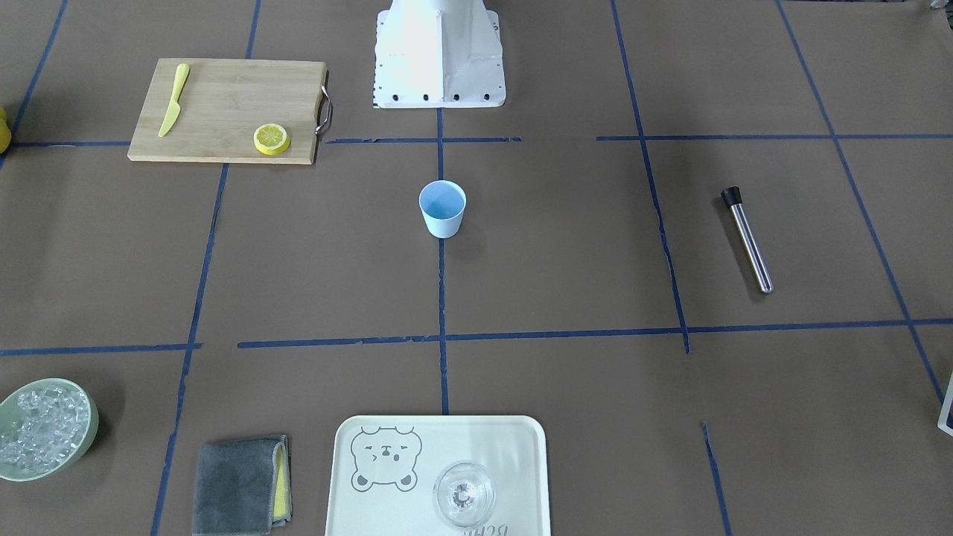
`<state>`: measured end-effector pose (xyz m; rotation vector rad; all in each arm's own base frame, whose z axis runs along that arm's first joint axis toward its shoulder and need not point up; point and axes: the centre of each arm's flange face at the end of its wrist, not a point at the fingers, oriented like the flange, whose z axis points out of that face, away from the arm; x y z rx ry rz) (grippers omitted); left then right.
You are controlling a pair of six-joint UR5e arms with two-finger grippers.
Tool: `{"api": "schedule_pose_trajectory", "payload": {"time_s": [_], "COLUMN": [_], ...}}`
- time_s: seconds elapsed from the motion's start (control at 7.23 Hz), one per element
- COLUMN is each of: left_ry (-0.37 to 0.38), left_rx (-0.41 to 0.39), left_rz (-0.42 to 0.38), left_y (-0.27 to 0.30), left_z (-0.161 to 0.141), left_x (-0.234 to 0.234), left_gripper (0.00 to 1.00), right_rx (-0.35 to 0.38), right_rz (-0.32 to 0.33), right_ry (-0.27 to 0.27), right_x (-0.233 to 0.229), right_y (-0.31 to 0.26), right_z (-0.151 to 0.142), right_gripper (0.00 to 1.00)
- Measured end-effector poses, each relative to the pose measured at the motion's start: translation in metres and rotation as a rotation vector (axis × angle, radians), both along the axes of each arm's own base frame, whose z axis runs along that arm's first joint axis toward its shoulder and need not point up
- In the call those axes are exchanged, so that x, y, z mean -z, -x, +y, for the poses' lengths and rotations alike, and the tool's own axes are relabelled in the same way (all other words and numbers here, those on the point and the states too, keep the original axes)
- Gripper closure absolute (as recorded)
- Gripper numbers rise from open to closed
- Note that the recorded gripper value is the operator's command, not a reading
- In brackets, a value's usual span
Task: Squeeze lemon into cup
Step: 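Move the right gripper toward the lemon slice on the wooden board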
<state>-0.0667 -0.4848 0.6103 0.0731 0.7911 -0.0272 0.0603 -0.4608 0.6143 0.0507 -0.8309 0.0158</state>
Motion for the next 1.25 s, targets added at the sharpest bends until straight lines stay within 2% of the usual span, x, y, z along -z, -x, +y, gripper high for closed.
{"api": "schedule_pose_trajectory", "payload": {"time_s": [0.42, 0.69, 0.83, 1.11, 1.25], "left_ry": [-0.001, -0.003, -0.007, -0.021, -0.024], "left_rx": [0.0, 0.0, 0.0, -0.001, -0.001], "left_rz": [0.0, 0.0, 0.0, -0.001, -0.002], "left_y": [0.0, 0.0, 0.0, 0.0, 0.0], "left_z": [0.0, 0.0, 0.0, 0.0, 0.0], "left_x": [0.0, 0.001, 0.003, 0.008, 0.01], "left_gripper": [0.0, 0.0, 0.0, 0.0, 0.0], "right_rx": [-0.003, -0.017, 0.002, 0.093, 0.098], "right_rz": [-0.002, -0.012, -0.018, -0.029, -0.042], "right_ry": [-0.015, -0.032, -0.06, -0.122, -0.132], "right_x": [0.009, 0.043, 0.07, 0.097, 0.106], "right_y": [0.0, 0.015, 0.036, 0.095, 0.118], "right_z": [-0.003, -0.016, -0.03, -0.041, -0.041], "right_gripper": [0.0, 0.0, 0.0, 0.0, 0.0]}}
